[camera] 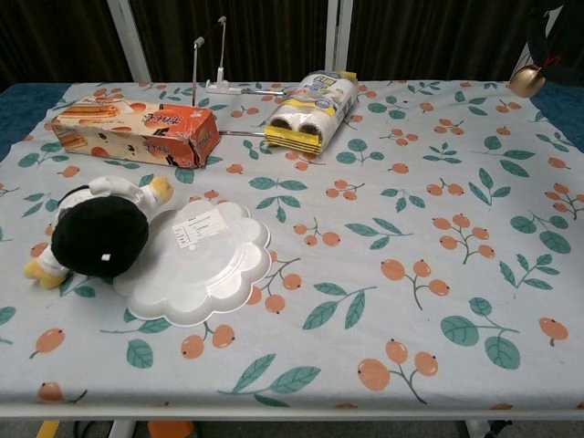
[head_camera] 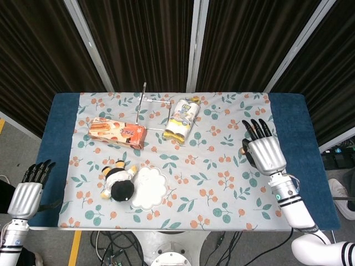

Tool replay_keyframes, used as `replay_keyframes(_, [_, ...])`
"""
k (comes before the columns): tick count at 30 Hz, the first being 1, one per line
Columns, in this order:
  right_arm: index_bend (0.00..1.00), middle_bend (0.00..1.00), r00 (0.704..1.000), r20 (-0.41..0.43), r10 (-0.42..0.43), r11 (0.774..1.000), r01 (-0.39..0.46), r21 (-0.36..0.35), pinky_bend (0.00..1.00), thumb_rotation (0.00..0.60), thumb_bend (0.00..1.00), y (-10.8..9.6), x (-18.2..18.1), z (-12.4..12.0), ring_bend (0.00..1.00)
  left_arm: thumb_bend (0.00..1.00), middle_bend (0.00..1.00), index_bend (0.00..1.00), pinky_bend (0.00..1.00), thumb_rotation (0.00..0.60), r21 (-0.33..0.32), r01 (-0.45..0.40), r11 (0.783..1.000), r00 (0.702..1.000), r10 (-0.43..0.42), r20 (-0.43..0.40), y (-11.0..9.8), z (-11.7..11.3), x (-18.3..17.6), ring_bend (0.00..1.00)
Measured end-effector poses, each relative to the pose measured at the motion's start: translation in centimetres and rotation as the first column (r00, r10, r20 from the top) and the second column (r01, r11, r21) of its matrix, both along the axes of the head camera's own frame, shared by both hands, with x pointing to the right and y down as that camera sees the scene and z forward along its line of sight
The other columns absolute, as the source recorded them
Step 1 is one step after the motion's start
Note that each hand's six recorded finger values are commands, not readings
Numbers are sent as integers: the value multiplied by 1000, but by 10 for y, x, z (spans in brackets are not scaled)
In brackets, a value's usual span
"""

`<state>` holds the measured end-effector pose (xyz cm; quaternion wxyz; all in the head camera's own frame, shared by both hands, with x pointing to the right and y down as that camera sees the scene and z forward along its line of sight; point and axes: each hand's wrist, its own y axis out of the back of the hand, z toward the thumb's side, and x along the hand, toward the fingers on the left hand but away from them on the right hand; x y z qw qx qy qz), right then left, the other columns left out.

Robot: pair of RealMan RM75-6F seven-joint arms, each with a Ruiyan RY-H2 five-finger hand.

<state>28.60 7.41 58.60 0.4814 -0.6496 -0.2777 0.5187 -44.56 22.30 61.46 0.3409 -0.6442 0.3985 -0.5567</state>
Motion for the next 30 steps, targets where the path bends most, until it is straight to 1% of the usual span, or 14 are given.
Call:
replay_keyframes(2, [741, 90, 1000, 17, 1, 1000, -1, -12, 0, 600, 429, 0, 0, 4, 0, 20, 0, 57, 15, 600, 3, 3, 1000, 1000, -3, 3, -1, -1, -1, 0])
replay_keyframes(3, [741, 90, 1000, 21, 12, 1000, -12, -5, 0, 600, 430, -2, 2, 5, 0, 20, 0, 57, 16, 600, 6, 6, 1000, 1000, -6, 4, -1, -2, -2, 0])
replay_keyframes(5, [742, 89, 999, 10, 30, 999, -30, 34, 0, 600, 430, -6, 6, 2, 0, 20, 0, 57, 15, 600, 7, 9, 1000, 1000, -9, 3, -2, -2, -2, 0])
replay_keyframes(6, [742, 86, 999, -3, 41, 997, -40, 70, 0, 600, 430, -8, 9, -2, 0, 20, 0, 57, 15, 600, 5, 8, 1000, 1000, -8, 2, -2, -1, -2, 0])
replay_keyframes(9, [741, 79, 998, -18, 62, 988, -58, 144, 0, 600, 428, -10, 12, -18, 0, 20, 0, 57, 15, 600, -6, 1, 1000, 1000, -1, -1, -1, 2, 1, 0])
replay_keyframes(11, [740, 79, 998, 0, 62, 986, -62, 152, 0, 600, 425, -8, 11, -25, 0, 19, 0, 57, 15, 600, -7, -4, 1000, 1000, 3, -4, -1, 3, 3, 0])
replay_keyframes(13, [741, 85, 998, 34, 46, 991, -50, 126, 0, 600, 421, -5, 7, -26, 0, 20, 0, 57, 15, 600, -3, -4, 1000, 1000, 4, -4, -1, 2, 3, 0])
replay_keyframes(15, [742, 88, 998, 56, 23, 996, -28, 81, 0, 600, 419, 0, 2, -19, 0, 20, 0, 57, 15, 600, 0, -1, 1000, 1000, 1, -3, -2, 0, 1, 0])
replay_keyframes(18, [744, 85, 999, 36, 14, 1000, -14, 18, 0, 600, 417, 7, 1, -5, 0, 19, 0, 57, 15, 600, -2, 6, 1000, 1000, -6, -1, -1, 1, -1, 0])
replay_keyframes(22, [743, 77, 1000, -7, -4, 1000, 4, -7, 0, 600, 414, 17, -1, 0, 0, 20, 0, 57, 15, 600, -11, 1, 1000, 1000, -1, -7, -1, 5, 3, 0])
replay_keyframes(26, [743, 80, 999, 18, -38, 997, 39, -69, 0, 600, 414, 29, -10, 6, 0, 19, 0, 57, 15, 600, -8, -4, 1000, 1000, 4, -6, -2, 4, 3, 0])
replay_keyframes(28, [744, 81, 999, 17, -35, 995, 37, -88, 0, 600, 414, 30, -8, 11, 0, 20, 0, 57, 15, 600, -2, 3, 1000, 1000, -3, -4, -2, 1, 0, 0])
replay_keyframes(30, [747, 82, 1000, 5, -9, 997, 9, -73, 0, 600, 414, 25, -1, 11, 0, 20, 0, 57, 15, 600, -2, 9, 1000, 1000, -9, -2, -2, 1, -2, 0])
